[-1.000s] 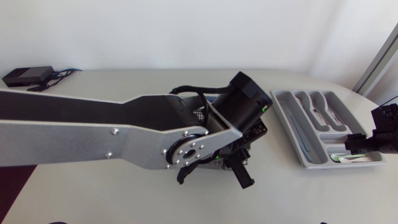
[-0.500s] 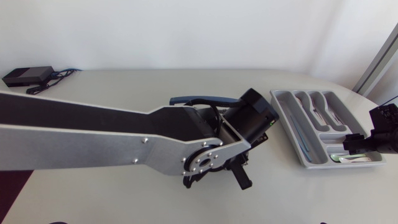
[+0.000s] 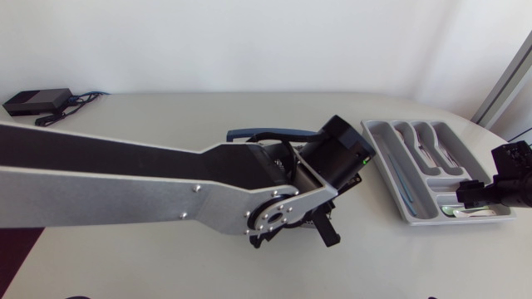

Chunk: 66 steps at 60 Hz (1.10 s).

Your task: Sort the cutlery from the basket into the organizer compartments.

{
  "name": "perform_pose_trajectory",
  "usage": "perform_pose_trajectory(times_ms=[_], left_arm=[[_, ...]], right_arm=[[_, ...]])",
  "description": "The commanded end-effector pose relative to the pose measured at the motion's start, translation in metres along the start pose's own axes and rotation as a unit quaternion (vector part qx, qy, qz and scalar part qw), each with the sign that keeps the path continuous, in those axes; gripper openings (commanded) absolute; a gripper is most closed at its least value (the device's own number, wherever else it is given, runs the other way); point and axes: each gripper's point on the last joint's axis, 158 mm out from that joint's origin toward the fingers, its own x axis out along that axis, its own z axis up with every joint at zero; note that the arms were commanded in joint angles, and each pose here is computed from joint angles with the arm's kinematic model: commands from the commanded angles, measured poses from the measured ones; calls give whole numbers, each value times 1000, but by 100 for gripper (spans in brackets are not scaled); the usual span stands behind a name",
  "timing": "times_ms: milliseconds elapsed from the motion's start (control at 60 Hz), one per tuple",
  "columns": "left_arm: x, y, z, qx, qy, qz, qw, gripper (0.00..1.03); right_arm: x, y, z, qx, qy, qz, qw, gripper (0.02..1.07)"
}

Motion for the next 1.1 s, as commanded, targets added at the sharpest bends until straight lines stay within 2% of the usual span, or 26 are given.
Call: perform_pose_trajectory(times_ms=[0,383,533,733,1083], left_arm=[[9,-7,-4,17,9,1,1000,19],[17,-10,-10,30,20,4,999,16],[17,-8,-9,33,21,8,999,4],[14,-9,-5,52,16,11,998,4],[-16,6,29,83,-25,25,996,4]], right_arm=[[3,6,-5,1,1,7,1000,84],[6,7,-10,0,0,12,1000,83],[5,7,-9,0,-2,12,1000,84],[5,9,-11,-2,-1,14,1000,84],[7,14,-14,-7,3,17,1000,83]])
